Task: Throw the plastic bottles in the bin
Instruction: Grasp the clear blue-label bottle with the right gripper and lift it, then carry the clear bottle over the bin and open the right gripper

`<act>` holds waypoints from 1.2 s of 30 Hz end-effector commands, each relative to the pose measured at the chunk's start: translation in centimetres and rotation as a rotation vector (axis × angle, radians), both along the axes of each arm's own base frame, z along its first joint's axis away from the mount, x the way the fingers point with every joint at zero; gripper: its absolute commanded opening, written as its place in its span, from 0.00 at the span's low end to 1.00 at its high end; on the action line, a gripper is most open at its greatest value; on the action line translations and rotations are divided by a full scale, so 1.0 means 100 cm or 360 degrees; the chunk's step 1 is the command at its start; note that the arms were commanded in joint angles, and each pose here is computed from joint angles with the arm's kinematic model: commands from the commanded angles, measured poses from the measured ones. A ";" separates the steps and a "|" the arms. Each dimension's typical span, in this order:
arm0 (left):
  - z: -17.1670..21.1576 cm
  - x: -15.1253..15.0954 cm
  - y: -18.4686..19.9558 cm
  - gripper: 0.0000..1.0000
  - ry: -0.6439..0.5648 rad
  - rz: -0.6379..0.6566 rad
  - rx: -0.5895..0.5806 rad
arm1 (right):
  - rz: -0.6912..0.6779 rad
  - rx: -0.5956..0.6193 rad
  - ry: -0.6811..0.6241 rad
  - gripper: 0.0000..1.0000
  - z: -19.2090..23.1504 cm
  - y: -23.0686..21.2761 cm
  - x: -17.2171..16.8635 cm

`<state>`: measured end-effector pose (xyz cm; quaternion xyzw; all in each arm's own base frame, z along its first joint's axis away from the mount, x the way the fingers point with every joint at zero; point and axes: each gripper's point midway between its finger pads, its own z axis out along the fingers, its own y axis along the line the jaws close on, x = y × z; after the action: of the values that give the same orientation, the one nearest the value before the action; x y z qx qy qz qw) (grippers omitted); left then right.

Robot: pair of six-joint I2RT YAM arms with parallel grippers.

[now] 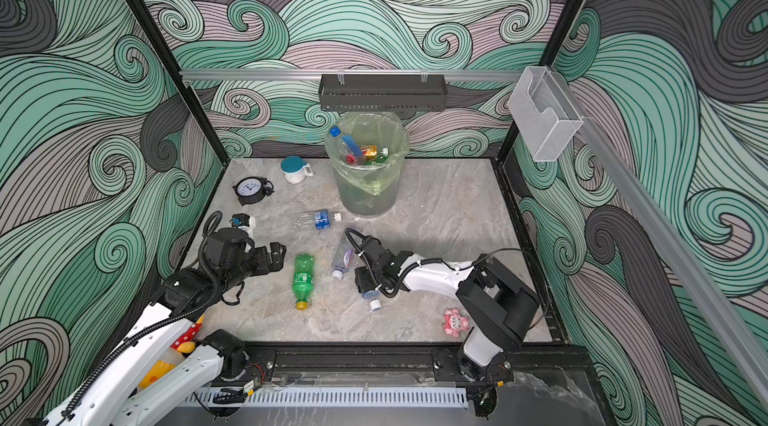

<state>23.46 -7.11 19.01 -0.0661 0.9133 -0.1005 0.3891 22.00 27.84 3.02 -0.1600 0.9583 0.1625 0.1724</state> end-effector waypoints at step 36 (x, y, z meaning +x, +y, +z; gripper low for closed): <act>-0.028 -0.002 0.010 0.97 0.0112 0.0167 -0.0031 | 0.0013 0.0304 -0.0920 0.53 0.213 -0.083 0.040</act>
<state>22.91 -6.63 15.80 -0.1049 0.9256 -0.0912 0.3521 24.71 18.76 19.76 -0.1655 0.8722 0.1823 0.4226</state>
